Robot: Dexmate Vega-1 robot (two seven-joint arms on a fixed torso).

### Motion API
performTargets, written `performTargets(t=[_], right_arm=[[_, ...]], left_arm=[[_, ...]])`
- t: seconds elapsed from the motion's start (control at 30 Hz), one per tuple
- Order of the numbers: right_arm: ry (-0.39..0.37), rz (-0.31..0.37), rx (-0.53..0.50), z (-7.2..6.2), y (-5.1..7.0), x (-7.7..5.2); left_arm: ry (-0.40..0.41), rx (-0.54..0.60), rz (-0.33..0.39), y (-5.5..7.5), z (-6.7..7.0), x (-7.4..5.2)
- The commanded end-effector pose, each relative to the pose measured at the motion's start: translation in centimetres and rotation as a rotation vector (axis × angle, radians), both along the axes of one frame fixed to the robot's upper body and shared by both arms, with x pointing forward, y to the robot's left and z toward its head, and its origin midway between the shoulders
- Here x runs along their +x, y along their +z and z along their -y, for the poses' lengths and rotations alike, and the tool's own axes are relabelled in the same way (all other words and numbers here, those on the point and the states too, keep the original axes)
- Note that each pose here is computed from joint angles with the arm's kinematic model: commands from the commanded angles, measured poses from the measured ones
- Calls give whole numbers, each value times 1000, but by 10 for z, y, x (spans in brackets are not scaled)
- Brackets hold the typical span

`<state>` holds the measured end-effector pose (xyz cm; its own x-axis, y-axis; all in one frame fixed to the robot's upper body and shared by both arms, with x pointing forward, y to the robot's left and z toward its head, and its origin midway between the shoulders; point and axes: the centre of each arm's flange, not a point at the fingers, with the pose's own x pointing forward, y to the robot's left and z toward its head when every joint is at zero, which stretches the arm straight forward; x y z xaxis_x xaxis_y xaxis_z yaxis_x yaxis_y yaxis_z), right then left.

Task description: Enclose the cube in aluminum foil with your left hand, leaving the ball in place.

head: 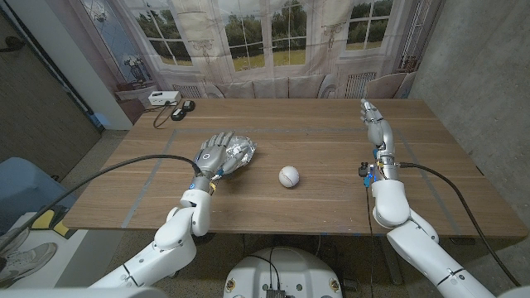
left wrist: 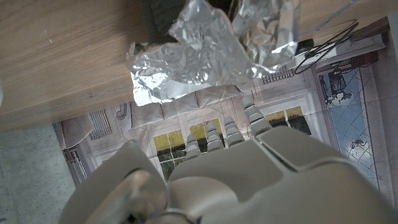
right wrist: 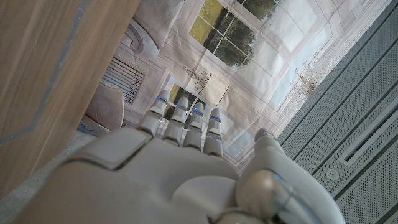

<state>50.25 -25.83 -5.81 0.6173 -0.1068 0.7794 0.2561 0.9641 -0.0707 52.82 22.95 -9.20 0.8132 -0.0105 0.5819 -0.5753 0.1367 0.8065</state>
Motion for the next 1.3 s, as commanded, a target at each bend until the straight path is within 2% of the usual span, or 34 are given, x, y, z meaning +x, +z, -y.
performTargets(t=[0.03,0.3,0.47,0.63,0.83,0.97,1.17,1.3], right_arm=[[-12,-3,3,2,0,0],[-17,-5,8,3,-1,1],[-17,-9,7,2,0,4],[-24,-18,-2,1,1,5],[-26,-20,-2,1,2,6],[-43,-28,-11,2,3,6],[-48,-32,-14,4,3,6],[-51,-34,-12,5,1,5]], left_arm=[[63,64,-303,2,2,35],[144,126,-377,5,4,38],[183,176,-385,4,8,38],[214,225,-334,1,11,38],[198,228,-329,-1,11,40],[178,217,-302,-2,10,40],[148,211,-221,-3,11,37],[142,218,-214,-2,13,37]])
